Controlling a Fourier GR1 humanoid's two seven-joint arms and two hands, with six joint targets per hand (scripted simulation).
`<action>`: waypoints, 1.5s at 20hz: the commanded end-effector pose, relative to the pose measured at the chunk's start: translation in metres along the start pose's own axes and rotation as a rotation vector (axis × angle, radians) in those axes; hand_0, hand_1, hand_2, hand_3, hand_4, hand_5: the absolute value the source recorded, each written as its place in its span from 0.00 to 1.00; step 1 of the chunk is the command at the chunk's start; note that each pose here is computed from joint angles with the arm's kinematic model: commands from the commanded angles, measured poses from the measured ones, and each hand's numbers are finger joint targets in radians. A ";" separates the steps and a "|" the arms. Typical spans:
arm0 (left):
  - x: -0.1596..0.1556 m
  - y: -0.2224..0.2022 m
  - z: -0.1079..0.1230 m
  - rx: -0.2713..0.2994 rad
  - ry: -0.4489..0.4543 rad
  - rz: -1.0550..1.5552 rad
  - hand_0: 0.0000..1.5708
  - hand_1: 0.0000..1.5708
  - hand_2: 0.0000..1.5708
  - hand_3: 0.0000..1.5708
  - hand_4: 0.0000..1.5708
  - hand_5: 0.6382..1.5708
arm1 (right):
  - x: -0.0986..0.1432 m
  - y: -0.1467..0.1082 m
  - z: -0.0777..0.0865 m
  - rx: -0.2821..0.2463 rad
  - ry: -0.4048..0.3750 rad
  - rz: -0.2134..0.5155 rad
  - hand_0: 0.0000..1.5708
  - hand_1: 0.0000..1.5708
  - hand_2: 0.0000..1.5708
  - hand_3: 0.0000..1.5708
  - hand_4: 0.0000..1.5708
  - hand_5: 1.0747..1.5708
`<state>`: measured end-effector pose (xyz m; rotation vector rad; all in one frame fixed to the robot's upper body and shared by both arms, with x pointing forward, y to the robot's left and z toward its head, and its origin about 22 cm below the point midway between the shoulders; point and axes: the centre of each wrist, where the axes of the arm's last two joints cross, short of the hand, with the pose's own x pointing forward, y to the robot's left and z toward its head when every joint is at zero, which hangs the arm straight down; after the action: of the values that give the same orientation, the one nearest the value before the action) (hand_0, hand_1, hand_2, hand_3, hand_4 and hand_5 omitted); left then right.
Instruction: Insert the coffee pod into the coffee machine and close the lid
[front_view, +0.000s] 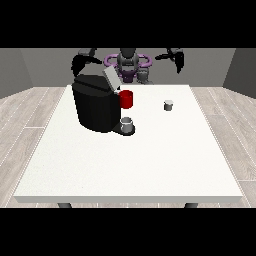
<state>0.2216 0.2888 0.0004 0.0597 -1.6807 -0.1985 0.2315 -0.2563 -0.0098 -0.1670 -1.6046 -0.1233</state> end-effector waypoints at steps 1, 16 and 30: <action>-0.002 0.043 -0.001 0.023 0.058 -0.139 0.00 0.00 0.00 0.00 0.00 1.00 | 0.007 0.015 0.013 0.040 0.003 -0.012 0.00 0.00 0.00 0.00 0.10 1.00; -0.004 0.078 -0.075 0.006 0.191 -0.213 0.00 0.00 0.00 0.00 0.00 1.00 | 0.033 0.029 -0.034 0.096 -0.078 -0.020 0.00 0.00 0.00 0.00 0.21 1.00; -0.031 0.047 -0.100 -0.090 0.285 -0.394 0.00 0.00 0.24 0.00 0.00 1.00 | 0.011 0.042 -0.051 0.039 -0.001 0.021 0.00 0.00 0.00 0.00 0.27 1.00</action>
<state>0.3247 0.3444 -0.0007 0.3228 -1.3948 -0.4705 0.2861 -0.2278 0.0097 -0.1336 -1.6531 -0.0670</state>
